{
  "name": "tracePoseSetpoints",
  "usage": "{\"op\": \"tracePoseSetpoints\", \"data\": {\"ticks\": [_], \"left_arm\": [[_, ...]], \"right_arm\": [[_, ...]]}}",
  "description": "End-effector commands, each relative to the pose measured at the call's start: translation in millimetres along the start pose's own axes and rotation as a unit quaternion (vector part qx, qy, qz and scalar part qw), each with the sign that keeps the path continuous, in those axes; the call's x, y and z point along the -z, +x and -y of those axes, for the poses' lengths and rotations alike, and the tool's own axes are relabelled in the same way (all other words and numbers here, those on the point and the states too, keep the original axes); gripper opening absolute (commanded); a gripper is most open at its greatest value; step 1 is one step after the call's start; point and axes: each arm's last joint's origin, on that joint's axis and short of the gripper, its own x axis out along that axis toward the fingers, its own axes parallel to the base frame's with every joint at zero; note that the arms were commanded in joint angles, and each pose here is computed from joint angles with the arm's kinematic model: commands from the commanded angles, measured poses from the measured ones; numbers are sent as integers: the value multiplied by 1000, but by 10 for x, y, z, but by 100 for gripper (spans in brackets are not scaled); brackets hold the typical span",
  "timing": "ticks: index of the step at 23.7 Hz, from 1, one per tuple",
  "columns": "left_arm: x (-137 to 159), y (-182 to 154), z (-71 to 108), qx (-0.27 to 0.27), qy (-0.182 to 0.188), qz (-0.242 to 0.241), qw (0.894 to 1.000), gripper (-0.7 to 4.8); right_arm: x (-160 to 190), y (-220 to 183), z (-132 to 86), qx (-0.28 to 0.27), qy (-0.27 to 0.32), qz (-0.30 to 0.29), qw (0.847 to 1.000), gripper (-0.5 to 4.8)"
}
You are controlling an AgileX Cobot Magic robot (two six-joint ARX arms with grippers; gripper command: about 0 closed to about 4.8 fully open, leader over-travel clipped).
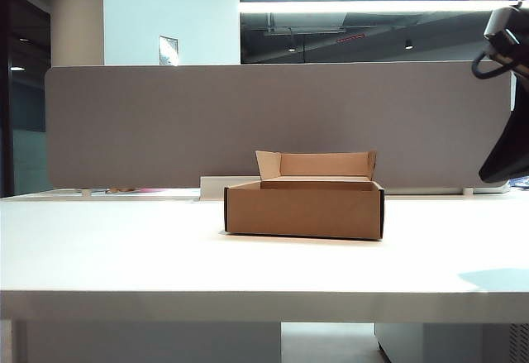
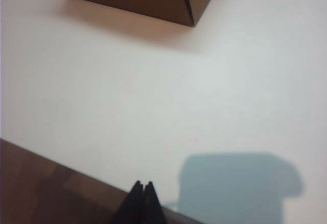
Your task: Pick up all the paper balls on the table and put them in the paper box.
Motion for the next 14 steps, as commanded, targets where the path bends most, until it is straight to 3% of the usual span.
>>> {"op": "tracePoseSetpoints", "data": {"ticks": [1, 8, 14], "left_arm": [[-26, 0, 4, 1, 6, 9, 1000, -6], [-109, -5, 7, -9, 15, 53, 998, -6], [-37, 0, 1, -6, 7, 16, 1000, -6]], "right_arm": [[-23, -6, -9, -3, -1, 8, 1000, -1], [-24, -7, -9, -3, -1, 8, 1000, -1], [-24, -7, -9, -3, -1, 8, 1000, -1]]}}
